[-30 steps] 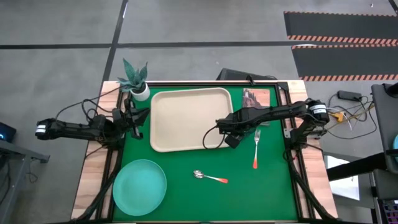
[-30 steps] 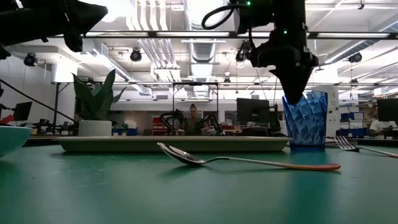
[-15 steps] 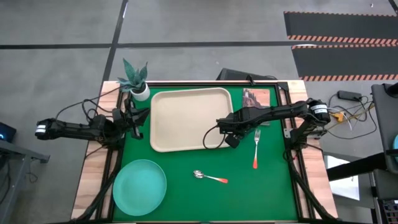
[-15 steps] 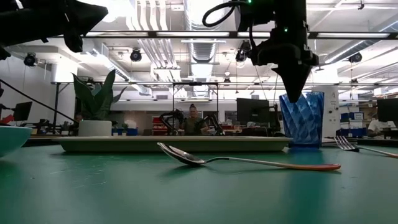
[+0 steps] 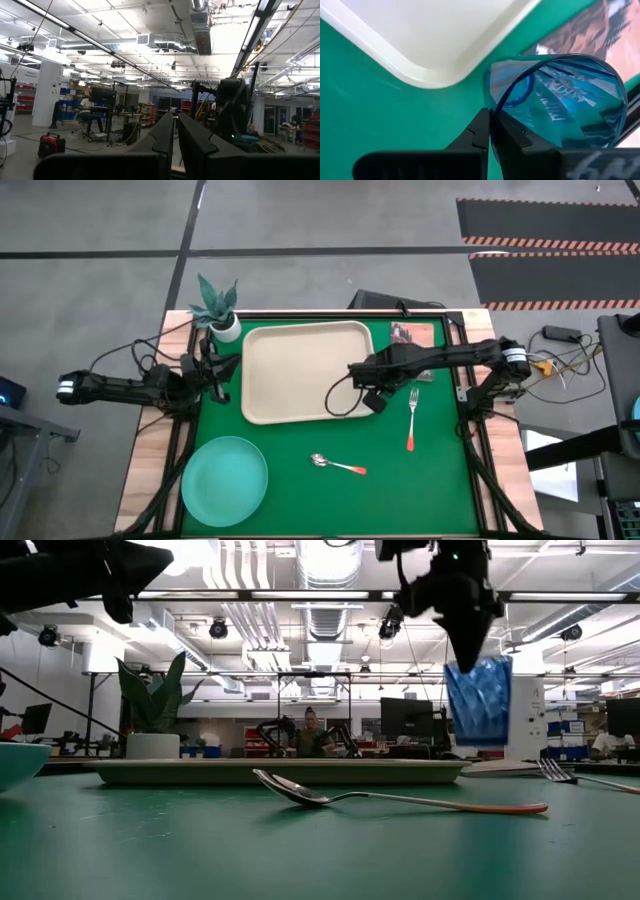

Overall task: Pick and place plate/cup/fork/spoon on tray
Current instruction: Put the blue cup on the light brown serving tray

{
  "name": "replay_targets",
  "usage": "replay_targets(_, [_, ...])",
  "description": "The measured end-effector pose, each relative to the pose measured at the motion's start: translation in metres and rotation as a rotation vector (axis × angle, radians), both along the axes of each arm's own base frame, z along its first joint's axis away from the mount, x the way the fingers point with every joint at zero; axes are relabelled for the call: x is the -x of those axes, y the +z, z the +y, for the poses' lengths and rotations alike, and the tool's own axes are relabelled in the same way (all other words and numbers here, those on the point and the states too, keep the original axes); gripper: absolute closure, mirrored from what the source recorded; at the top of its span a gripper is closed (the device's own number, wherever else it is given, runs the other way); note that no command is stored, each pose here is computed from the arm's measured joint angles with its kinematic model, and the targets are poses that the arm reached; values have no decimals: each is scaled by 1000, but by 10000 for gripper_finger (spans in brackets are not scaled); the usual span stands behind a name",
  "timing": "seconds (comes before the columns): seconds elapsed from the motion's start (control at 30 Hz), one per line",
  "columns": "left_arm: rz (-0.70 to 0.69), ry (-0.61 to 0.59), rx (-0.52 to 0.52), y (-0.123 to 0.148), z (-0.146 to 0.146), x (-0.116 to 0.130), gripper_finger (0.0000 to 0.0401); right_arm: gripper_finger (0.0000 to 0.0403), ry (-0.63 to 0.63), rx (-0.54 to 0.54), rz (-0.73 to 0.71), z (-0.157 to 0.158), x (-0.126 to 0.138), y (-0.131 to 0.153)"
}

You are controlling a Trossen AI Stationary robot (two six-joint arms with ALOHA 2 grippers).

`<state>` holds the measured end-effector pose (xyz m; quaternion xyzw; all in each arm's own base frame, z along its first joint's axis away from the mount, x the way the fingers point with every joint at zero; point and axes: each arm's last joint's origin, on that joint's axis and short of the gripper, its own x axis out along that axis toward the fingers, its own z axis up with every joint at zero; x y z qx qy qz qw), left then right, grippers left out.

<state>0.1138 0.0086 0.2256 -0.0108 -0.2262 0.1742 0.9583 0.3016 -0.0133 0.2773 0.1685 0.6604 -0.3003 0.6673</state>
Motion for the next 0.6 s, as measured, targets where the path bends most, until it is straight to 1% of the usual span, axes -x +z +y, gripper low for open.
replay_targets(0.37, [-2, 16, 8, 0, 1, 0, 388, 393, 101, 24, -157, -32, -13, 50])
replay_targets(0.47, [-3, 16, 8, 0, 0, 0, 388, 394, 122, 28, -166, -41, -21, 54])
replay_targets(0.6, [6, 17, 8, -2, 1, 0, 388, 394, 180, 20, -124, -50, -34, 50])
